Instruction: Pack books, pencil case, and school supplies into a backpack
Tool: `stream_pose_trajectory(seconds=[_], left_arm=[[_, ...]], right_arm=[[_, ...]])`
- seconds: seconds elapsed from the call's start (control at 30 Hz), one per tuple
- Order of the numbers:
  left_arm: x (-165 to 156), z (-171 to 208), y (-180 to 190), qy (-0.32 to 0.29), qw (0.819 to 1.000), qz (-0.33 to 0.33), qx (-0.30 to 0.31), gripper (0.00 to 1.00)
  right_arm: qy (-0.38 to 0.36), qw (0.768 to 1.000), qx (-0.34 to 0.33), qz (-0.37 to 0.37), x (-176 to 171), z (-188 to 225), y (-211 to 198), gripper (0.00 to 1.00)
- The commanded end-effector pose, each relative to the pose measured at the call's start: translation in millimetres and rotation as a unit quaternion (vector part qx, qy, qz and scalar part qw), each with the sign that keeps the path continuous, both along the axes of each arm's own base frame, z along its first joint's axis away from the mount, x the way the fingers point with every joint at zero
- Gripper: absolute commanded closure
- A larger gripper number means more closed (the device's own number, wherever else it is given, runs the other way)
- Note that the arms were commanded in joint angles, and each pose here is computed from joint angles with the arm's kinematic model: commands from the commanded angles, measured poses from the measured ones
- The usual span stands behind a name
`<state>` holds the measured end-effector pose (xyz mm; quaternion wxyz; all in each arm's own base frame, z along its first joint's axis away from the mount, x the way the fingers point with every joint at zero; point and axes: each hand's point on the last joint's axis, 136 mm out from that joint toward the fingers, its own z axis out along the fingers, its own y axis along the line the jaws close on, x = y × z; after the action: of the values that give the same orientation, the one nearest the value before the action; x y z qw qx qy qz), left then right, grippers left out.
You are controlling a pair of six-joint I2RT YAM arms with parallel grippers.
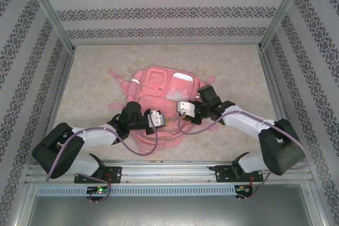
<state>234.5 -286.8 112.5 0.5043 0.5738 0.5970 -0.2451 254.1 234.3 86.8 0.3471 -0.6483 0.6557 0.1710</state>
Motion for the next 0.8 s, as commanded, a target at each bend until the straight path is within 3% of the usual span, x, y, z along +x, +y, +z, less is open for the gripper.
stream_pose_trajectory(seconds=[0.0,0.23,0.47,0.53,0.63,0.7,0.73,0.77], left_arm=[[-1,19,-5,-0.036,0.999,-0.020,-0.025,1.00],[-6,16,-3,-0.038,0.999,-0.028,-0.021,1.00],[-5,19,-2,-0.039,0.999,-0.026,-0.022,1.00],[-2,24,-2,-0.031,0.999,-0.014,-0.027,0.98],[6,44,0,-0.008,0.999,0.022,-0.044,0.49],[14,62,7,0.004,0.997,0.063,-0.051,0.26],[22,72,14,0.008,0.994,0.100,-0.049,0.06],[35,81,27,0.009,0.987,0.153,-0.044,0.01]], right_arm=[[-0.017,1.000,-0.012,-0.020,8,1,-13,1.00],[-0.094,0.987,-0.098,-0.085,40,-13,-40,1.00],[-0.134,0.961,-0.110,-0.214,73,-10,-70,0.99],[-0.131,0.961,-0.064,-0.237,73,3,-68,0.74],[-0.118,0.962,0.035,-0.242,60,36,-60,0.38],[-0.116,0.954,0.098,-0.259,53,60,-61,0.29],[-0.120,0.943,0.136,-0.279,50,76,-66,0.26],[-0.129,0.929,0.168,-0.305,50,91,-74,0.05]])
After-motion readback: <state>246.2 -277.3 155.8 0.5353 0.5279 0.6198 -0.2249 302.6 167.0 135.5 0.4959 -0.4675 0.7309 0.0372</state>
